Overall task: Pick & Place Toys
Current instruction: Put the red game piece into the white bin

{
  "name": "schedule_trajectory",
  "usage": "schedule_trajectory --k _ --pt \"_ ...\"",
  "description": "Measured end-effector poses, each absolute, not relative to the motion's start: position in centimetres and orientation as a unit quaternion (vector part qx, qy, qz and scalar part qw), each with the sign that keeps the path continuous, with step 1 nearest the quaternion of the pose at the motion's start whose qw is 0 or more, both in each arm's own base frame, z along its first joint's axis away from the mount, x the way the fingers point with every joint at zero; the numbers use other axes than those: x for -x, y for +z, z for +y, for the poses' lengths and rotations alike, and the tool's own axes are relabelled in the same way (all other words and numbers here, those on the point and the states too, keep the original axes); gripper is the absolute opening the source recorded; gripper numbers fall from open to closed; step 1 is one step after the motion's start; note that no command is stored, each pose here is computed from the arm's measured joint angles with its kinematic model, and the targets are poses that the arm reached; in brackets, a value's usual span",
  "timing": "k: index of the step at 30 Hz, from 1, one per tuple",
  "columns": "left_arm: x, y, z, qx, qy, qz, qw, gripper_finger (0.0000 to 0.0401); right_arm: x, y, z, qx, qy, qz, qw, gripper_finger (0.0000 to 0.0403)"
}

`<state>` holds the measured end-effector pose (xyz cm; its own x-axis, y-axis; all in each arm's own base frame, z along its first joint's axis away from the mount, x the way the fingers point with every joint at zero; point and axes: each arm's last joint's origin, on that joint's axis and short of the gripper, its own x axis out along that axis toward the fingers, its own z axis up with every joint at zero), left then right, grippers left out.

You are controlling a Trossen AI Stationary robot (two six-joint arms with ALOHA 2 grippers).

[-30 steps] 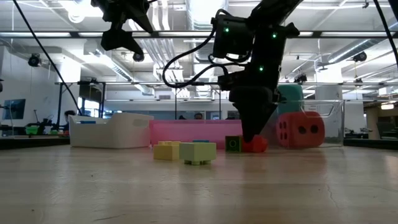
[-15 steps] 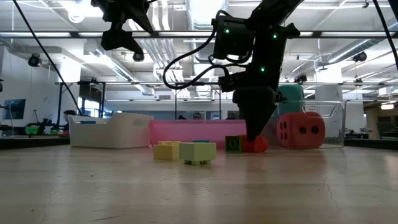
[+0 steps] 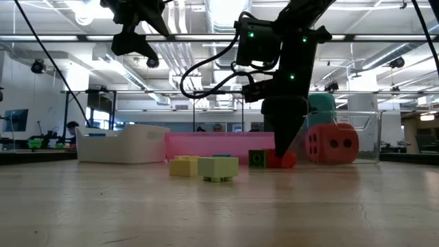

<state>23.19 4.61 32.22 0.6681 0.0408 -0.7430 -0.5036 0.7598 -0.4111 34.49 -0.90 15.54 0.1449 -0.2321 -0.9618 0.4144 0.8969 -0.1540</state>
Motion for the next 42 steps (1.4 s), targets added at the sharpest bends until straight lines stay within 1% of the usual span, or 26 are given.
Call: schedule_trajectory --k 5,8,11,18,20,21,22,32,39,42 --pt "-23.2 32.2 4.6 0.308 0.158 0.375 0.86 0.0303 -34.4 15.5 -0.9 -0.073 -0.214 0.619 0.752 0.021" --pt "-23.2 32.2 4.6 0.308 0.158 0.375 0.86 0.0303 -34.4 15.4 -0.9 -0.071 -0.213 0.62 0.751 0.019" --pt "-23.2 32.2 4.6 0.308 0.159 0.375 0.86 0.0303 -34.3 15.3 -0.9 -0.071 -0.213 0.621 0.751 0.0154" --pt "-23.2 32.2 4.6 0.308 0.158 0.376 0.86 0.0303 -34.2 15.4 -0.9 -0.078 -0.218 0.62 0.749 0.0052" --pt "-23.2 32.2 4.6 0.308 0.158 0.375 0.86 0.0303 -34.2 15.4 -1.0 -0.074 -0.222 0.62 0.749 0.0027" --pt "-23.2 32.2 4.6 0.308 0.158 0.376 0.86 0.0303 -34.3 15.4 -1.0 -0.088 -0.209 0.621 0.75 0.0018" --pt "-23.2 32.2 4.6 0.308 0.158 0.375 0.86 0.0303 -34.2 15.3 -0.9 -0.082 -0.213 0.623 0.748 0.0013" --pt "-23.2 32.2 4.6 0.308 0.159 0.375 0.86 0.0303 -34.3 15.5 -0.8 -0.09 -0.198 0.632 0.744 0.0008" --pt "-23.2 32.2 4.6 0.308 0.158 0.375 0.86 0.0303 -34.8 16.6 -0.7 -0.1 -0.189 0.634 0.743 0.0008" --pt "-23.2 32.2 4.6 0.308 0.158 0.375 0.86 0.0303 -35.0 17.1 -0.5 -0.113 -0.173 0.634 0.745 0.0008"
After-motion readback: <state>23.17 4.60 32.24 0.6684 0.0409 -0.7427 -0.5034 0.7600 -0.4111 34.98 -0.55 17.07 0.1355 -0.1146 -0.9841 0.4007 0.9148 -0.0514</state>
